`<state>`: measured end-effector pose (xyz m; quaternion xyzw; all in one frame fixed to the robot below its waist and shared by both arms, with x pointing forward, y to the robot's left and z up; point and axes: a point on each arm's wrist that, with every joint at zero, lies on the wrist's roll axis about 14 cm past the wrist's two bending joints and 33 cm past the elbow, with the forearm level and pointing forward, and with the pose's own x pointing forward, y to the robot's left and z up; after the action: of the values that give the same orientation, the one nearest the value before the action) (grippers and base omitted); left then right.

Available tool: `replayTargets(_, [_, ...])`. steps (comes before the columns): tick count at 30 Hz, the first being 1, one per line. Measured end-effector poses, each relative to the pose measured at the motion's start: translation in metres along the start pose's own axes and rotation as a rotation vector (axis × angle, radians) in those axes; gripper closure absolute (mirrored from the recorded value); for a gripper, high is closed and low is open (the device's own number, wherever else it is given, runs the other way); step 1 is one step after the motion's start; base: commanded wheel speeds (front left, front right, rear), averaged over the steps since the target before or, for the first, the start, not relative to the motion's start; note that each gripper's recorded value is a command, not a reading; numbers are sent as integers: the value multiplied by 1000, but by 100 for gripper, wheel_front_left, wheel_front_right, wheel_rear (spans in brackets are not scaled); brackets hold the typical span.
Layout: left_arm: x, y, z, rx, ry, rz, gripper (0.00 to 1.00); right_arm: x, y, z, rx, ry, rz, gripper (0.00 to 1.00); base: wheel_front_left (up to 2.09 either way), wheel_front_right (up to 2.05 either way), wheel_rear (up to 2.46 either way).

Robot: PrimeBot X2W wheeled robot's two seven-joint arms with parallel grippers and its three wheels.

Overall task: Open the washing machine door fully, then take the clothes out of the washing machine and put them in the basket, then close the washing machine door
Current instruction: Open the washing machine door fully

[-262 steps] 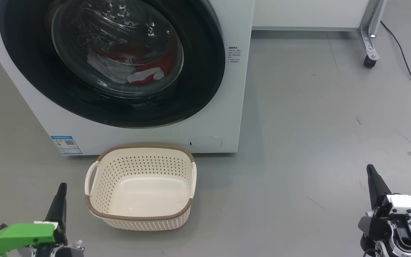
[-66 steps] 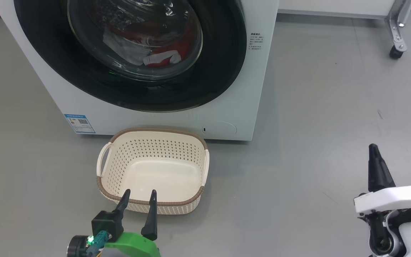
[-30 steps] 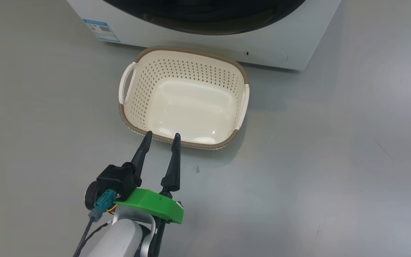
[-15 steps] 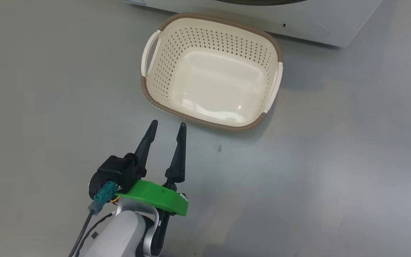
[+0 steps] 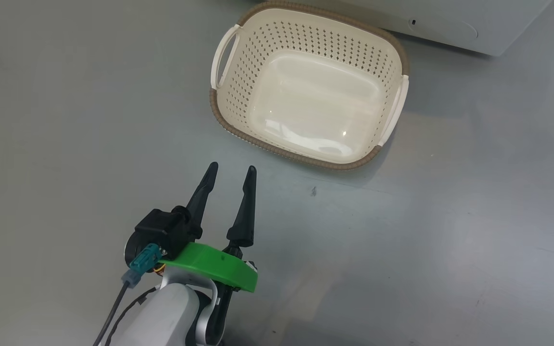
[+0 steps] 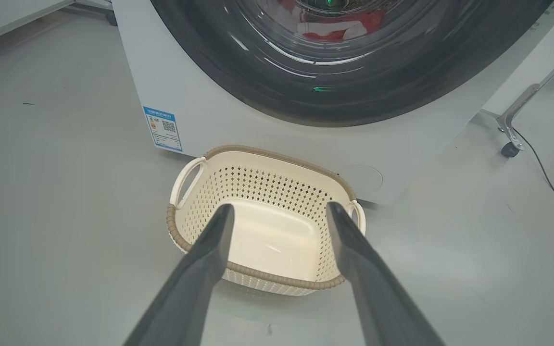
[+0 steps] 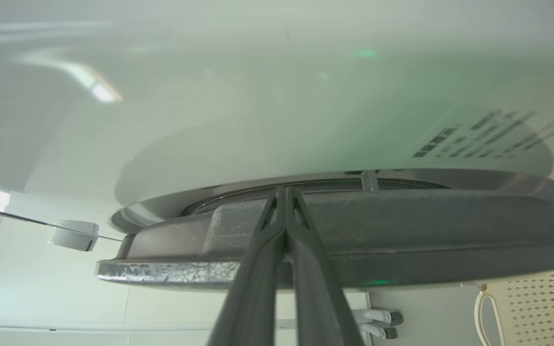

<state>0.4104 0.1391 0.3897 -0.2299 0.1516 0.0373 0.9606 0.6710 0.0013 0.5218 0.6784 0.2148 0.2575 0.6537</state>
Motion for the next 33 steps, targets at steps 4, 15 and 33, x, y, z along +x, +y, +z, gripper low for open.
replayTargets(4, [0,3,-2,-4,5,9,0,6,1,0,-5,25,1,100,0,0,0])
replayTargets(15, [-2,7,0,-3,1,23,0,16,-8,-7,35,95,-28,100,0,0,0])
replayTargets(33, [-3,4,4,-10,-9,17,0,14,-21,-17,100,189,-80,100,0,0,0])
